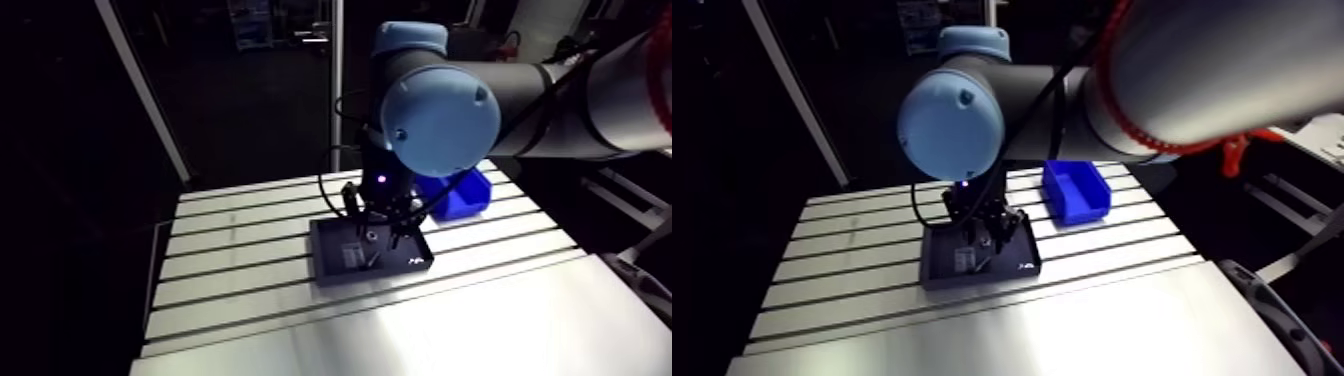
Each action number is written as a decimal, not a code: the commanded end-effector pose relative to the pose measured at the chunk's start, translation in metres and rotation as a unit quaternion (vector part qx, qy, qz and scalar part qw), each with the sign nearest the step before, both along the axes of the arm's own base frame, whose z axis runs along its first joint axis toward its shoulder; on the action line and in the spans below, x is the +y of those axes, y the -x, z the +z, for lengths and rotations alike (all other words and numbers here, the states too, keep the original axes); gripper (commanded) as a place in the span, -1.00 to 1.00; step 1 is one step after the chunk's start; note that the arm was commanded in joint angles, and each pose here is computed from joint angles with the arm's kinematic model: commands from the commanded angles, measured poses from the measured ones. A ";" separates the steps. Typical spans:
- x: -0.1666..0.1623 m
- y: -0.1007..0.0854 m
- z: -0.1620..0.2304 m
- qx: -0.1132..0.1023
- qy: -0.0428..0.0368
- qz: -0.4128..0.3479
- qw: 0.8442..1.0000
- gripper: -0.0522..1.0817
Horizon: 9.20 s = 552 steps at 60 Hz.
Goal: Pick up the M10 bolt from the tray and put it into the blue bin.
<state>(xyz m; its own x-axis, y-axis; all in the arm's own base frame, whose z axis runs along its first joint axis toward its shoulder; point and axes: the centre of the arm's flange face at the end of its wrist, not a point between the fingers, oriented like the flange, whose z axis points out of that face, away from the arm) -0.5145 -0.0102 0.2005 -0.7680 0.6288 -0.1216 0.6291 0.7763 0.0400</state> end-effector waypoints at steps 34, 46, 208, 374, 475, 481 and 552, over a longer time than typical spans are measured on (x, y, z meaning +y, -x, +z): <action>-0.001 -0.003 -0.010 -0.004 0.000 -0.014 1.000 -0.07; -0.001 -0.003 -0.012 -0.006 0.001 -0.014 1.000 -0.04; -0.002 -0.004 -0.034 -0.025 0.005 -0.006 1.000 0.48; 0.034 0.048 0.127 0.124 0.027 0.388 0.913 0.98; 0.136 0.101 0.129 -0.047 0.039 0.893 0.446 0.98; 0.139 0.103 0.122 -0.054 0.041 0.892 0.447 0.98; 0.170 0.130 0.054 -0.061 0.076 0.877 0.471 0.98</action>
<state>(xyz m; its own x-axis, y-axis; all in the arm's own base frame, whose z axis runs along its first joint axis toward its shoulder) -0.6386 0.1533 0.2710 -0.0590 -0.9825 -0.1769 -0.9883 0.0824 -0.1285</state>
